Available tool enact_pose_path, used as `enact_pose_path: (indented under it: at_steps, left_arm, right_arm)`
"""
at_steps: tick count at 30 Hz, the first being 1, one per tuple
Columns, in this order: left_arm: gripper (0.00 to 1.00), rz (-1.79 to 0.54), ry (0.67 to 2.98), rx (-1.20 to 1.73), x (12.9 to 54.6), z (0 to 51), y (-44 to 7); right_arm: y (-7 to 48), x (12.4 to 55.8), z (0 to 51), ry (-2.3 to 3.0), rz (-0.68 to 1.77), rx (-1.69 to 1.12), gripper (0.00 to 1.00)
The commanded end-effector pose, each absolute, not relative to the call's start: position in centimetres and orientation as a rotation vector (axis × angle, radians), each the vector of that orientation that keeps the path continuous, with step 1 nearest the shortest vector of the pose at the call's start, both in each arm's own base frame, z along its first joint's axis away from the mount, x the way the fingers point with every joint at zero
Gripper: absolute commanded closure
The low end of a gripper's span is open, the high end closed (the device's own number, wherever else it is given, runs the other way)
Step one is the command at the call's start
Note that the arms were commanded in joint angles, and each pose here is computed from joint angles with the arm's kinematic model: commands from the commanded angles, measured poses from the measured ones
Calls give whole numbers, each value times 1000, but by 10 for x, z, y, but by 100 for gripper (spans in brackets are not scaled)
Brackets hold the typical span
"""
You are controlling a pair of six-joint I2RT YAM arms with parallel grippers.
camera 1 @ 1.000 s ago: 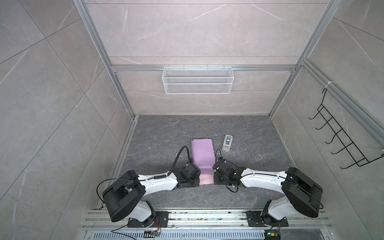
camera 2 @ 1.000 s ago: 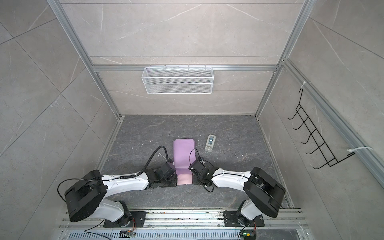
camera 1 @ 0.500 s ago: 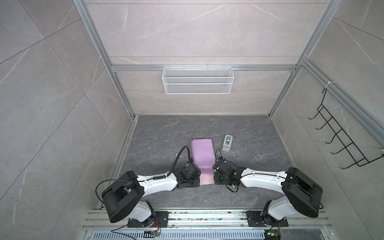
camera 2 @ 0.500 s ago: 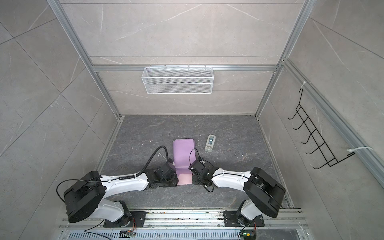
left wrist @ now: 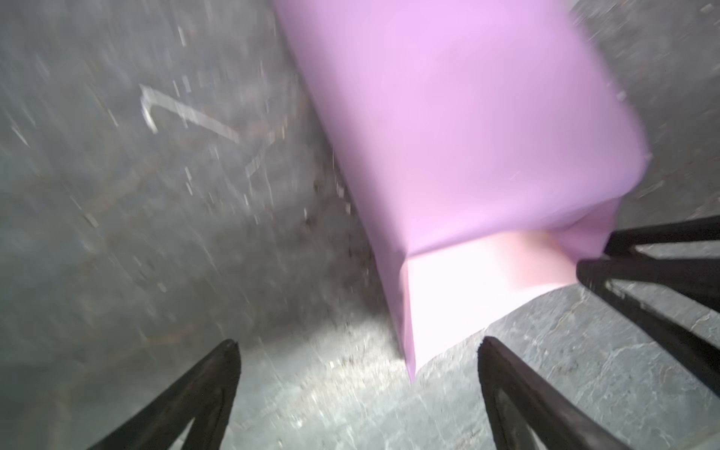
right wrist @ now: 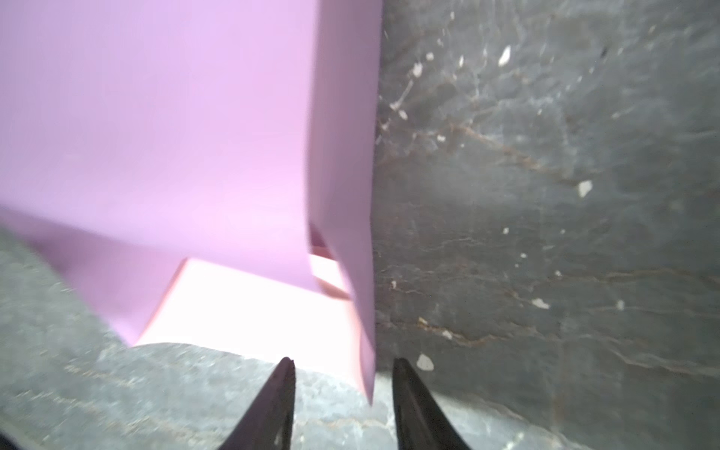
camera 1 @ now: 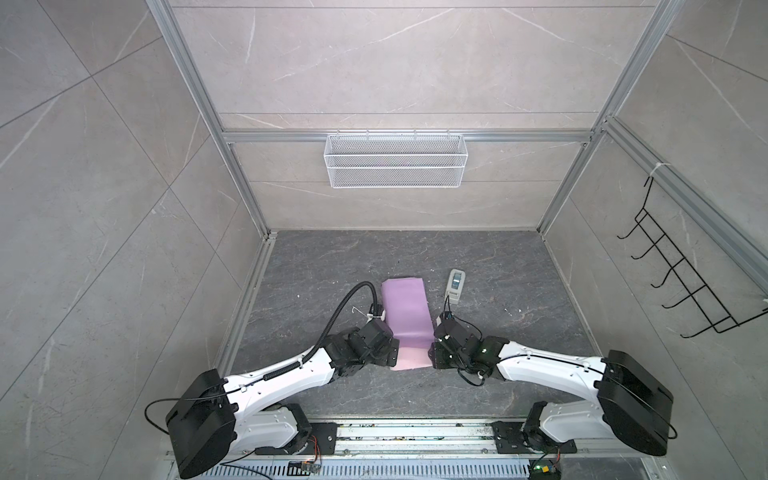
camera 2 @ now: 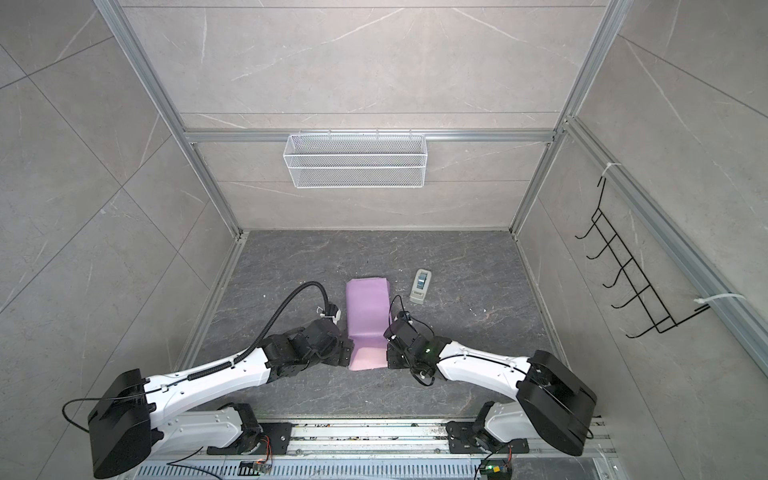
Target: Wrap the gift box in paper
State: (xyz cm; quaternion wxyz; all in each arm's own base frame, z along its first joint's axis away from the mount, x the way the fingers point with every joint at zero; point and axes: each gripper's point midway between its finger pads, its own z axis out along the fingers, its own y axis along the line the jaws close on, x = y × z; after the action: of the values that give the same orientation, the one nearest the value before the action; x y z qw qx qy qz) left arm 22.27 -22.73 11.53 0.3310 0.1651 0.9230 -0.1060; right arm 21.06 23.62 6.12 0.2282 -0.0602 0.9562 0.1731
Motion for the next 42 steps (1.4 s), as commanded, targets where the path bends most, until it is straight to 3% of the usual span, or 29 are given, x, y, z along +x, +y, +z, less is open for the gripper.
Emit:
enact_pose_path:
  at_steps: [1, 6, 14, 22, 42]
  left_arm:
    - [4, -168, 2174, 682, 246, 150, -240]
    - [6, -116, 1915, 1053, 256, 153, -278]
    - [2, 8, 1733, 1525, 256, 122, -308]
    - [7, -39, 1699, 1581, 269, 115, -322]
    - [17, 3, 1728, 1660, 285, 81, -314]
  right_arm:
    - [223, 208, 75, 2618, 430, -222, 54]
    - [205, 220, 90, 2611, 434, -205, 50]
    - [175, 242, 86, 2632, 449, -108, 39]
    - [173, 242, 75, 2657, 466, -90, 33]
    - [182, 244, 70, 2676, 516, -77, 33]
